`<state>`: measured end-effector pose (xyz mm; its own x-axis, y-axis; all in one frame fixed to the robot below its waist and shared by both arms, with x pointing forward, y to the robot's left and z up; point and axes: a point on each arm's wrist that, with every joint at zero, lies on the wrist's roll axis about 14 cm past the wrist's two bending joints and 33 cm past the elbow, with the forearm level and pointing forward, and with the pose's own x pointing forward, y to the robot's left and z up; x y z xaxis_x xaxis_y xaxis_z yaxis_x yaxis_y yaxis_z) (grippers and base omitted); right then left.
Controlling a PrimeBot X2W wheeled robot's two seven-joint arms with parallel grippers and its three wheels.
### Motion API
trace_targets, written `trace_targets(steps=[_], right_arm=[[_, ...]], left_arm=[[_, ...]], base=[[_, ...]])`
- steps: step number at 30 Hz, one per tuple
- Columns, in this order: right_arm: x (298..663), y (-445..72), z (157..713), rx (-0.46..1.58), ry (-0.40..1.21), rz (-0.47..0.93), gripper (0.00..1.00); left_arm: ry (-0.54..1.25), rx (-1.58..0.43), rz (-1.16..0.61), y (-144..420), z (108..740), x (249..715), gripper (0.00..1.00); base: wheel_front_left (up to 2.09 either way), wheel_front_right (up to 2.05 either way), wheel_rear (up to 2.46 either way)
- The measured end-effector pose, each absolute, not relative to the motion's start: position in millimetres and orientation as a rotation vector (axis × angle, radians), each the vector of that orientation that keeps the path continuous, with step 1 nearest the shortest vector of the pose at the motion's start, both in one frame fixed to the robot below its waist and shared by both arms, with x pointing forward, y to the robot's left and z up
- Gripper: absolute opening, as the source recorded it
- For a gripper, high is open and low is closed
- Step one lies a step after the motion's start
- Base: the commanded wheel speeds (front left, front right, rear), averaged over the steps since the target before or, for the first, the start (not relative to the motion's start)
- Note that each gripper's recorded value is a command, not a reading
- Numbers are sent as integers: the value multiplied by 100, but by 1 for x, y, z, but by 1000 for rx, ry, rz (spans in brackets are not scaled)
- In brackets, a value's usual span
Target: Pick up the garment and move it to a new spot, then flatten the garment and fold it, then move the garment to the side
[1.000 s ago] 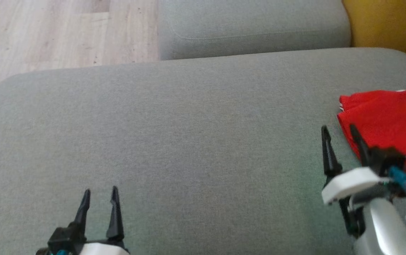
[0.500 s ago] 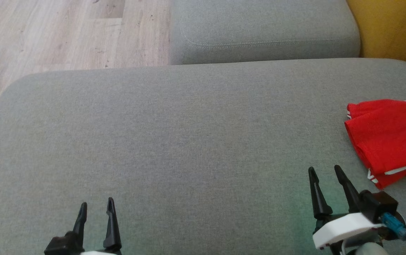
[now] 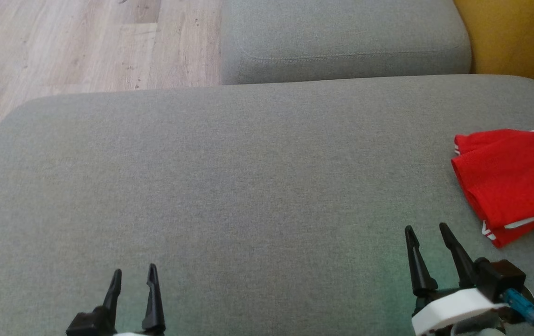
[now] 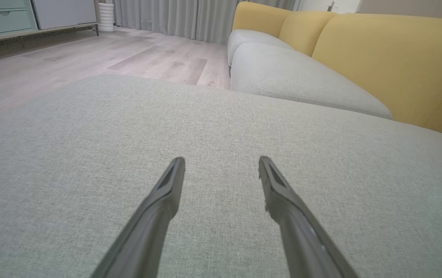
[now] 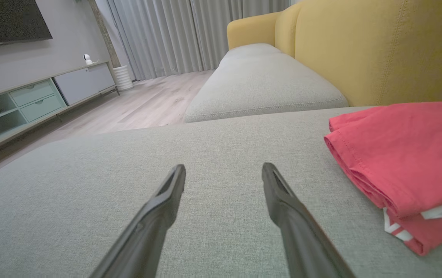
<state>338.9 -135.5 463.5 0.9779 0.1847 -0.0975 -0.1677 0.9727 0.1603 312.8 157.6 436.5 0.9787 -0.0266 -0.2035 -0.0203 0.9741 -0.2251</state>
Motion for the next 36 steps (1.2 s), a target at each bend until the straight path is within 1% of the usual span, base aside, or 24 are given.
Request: trace_targets(steps=[6,7,13,36], right_arm=[[339,-134,461,152,122,183,100],[338,-134,460,152,127,182,0],[321,-136,427,168,236,168,0],[326,-148,428,424,247,79,0]], left_arm=[[214,-229,-5,156,435,312,100],[217,-229,-5,156,434,311,0],[310,-234,15,157,407,296,0],[357,-463,74,164,403,302,0]], base=[[0,0,0],[0,0,0],[0,0,0],[0,0,0]])
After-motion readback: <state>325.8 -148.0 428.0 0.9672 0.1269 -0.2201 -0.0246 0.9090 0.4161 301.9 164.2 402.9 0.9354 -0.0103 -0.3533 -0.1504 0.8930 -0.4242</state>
